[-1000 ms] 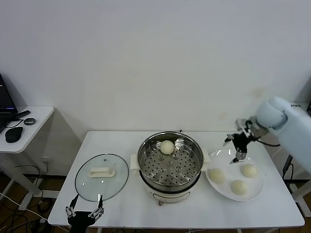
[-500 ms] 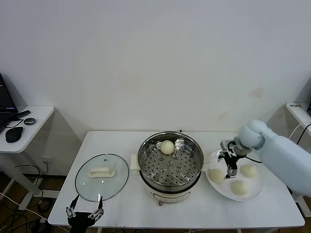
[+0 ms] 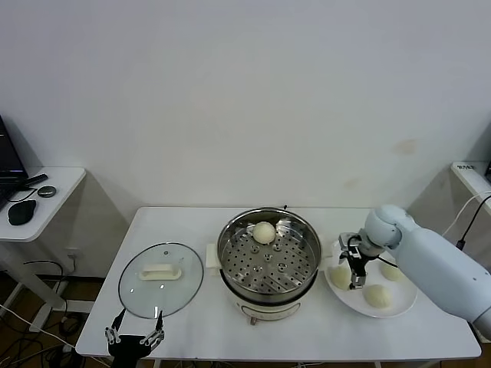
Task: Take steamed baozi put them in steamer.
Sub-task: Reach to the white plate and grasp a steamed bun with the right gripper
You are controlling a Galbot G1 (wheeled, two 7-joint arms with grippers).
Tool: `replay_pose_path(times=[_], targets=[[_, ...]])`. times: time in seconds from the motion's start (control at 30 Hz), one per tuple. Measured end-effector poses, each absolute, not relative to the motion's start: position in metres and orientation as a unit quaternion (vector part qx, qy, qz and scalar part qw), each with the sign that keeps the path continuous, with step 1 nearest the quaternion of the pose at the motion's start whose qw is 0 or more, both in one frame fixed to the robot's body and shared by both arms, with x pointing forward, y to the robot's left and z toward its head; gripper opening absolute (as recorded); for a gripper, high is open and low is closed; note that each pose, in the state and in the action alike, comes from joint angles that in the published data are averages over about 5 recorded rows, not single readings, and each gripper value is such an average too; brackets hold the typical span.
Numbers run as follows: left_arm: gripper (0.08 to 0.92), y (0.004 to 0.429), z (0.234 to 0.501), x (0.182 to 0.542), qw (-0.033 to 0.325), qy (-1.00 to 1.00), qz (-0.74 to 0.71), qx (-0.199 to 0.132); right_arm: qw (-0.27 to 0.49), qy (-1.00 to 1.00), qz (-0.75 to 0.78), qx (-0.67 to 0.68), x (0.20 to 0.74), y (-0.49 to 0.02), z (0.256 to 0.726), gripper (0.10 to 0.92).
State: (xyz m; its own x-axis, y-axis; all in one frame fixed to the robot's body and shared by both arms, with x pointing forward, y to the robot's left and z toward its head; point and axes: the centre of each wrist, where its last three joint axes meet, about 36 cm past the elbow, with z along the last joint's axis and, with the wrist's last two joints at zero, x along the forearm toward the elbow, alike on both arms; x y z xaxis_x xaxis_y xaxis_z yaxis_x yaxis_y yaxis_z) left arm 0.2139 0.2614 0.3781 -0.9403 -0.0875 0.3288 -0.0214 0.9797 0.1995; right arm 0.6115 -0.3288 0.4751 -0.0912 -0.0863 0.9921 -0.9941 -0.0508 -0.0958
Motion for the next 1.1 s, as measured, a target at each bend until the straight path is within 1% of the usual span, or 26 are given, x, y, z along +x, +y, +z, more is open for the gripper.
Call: replay_pose_path(times=[0.73,0.83,1.0,1.1], targets=[[0.823,0.262,0.373,0.215,0.175,-0.98,-0.096,0.028,0.458,-0.547,0.493,0.498,0.617,-0.329,0.456,0.817],[0.823,0.262,0.372,0.215,0.176,-0.979,-0.096,0.028,0.46,-0.55,0.49,0.496,0.617,-0.329,0.453,0.767],[0.823,0.263,0.371,0.216,0.176,-0.979,-0.096,0.028,0.461,-0.554,0.487,0.494,0.617,-0.33,0.452,0.62],[0.823,0.262,0.371,0.216,0.176,-0.979,-0.096,0.028,0.461,-0.557,0.485,0.491,0.617,-0.332,0.455,0.546]])
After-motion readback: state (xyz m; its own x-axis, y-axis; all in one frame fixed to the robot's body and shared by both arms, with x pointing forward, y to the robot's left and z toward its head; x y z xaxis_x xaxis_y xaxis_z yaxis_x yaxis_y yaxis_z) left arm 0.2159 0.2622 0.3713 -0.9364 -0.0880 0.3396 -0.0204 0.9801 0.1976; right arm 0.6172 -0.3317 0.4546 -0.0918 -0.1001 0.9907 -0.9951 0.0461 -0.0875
